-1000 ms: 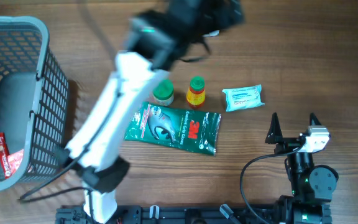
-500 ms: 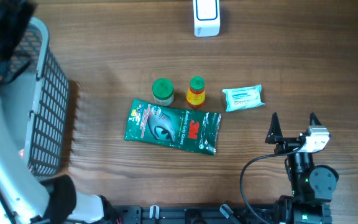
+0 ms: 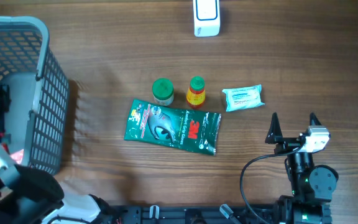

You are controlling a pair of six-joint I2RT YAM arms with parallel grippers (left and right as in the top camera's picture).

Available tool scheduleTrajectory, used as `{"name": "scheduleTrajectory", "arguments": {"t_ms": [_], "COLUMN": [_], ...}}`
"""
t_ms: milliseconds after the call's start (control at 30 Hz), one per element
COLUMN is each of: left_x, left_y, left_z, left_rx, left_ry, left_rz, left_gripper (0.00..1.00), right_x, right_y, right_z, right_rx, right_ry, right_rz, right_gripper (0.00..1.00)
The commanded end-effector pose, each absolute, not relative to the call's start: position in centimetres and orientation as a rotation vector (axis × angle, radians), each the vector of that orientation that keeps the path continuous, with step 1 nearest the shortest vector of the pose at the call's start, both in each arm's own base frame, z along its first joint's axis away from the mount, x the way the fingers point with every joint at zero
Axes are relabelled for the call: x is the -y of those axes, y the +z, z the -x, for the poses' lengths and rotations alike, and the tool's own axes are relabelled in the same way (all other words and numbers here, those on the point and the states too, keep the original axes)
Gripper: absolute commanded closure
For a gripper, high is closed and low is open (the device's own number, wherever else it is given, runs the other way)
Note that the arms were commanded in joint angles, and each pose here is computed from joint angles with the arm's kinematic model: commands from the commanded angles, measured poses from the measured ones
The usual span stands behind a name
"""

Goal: Scan the item barcode
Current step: 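Reach into the basket and grasp the small red Kleenex pack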

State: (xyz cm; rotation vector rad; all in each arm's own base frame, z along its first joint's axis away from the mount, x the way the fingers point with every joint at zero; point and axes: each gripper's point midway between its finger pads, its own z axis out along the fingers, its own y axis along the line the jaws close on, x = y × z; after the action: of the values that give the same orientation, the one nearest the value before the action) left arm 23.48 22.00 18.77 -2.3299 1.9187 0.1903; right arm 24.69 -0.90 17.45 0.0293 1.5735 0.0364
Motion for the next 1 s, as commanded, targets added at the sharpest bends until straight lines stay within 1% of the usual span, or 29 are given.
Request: {"name": "scheduleTrajectory", "arguments": {"t_ms": [0,167,367,600,667,833,967], "left_x": [-23.2,-24.8,-26.0,-26.7,-26.7,-25.7,-24.7], "left_y": [14.5,11.3,9.1,6.4,5.7,4.2,2.7], "left_z": [-21.8,-21.9,-21.8,-20.8,-20.5,-19.2,-17.7], "left_rx": [-1.829,-1.778,-1.789,-1.819,-1.814,-1.826,-1.806], "left_ry": [0.247,0.251,0.356,0.492,0.524,0.568,0.618], "left_rz": [2.431,2.431,2.45,2.497,2.519,2.559,2.607], "left_gripper": [0.0,0.03,0.04,0.12,0.14,0.15,0.2], "right_x": [0.9,0.9,0.9,0.9,0.9,0.9,0.9], "right_y": [17.6,17.6,17.6,17.6,17.6,17.6,17.6], "right_z": [-24.7,-24.7,-24.7,-24.7,-24.7,-24.7,-24.7], "right_rx": [-1.567,-1.567,-1.567,-1.567,-1.567,-1.567,-1.567], "right_ry": [0.046,0.046,0.047,0.046,0.046,0.047,0.047], "right_rz": [-0.035,-0.035,-0.036,-0.035,-0.035,-0.036,-0.036], "right_gripper": [0.01,0.0,0.0,0.0,0.0,0.0,0.0]}}
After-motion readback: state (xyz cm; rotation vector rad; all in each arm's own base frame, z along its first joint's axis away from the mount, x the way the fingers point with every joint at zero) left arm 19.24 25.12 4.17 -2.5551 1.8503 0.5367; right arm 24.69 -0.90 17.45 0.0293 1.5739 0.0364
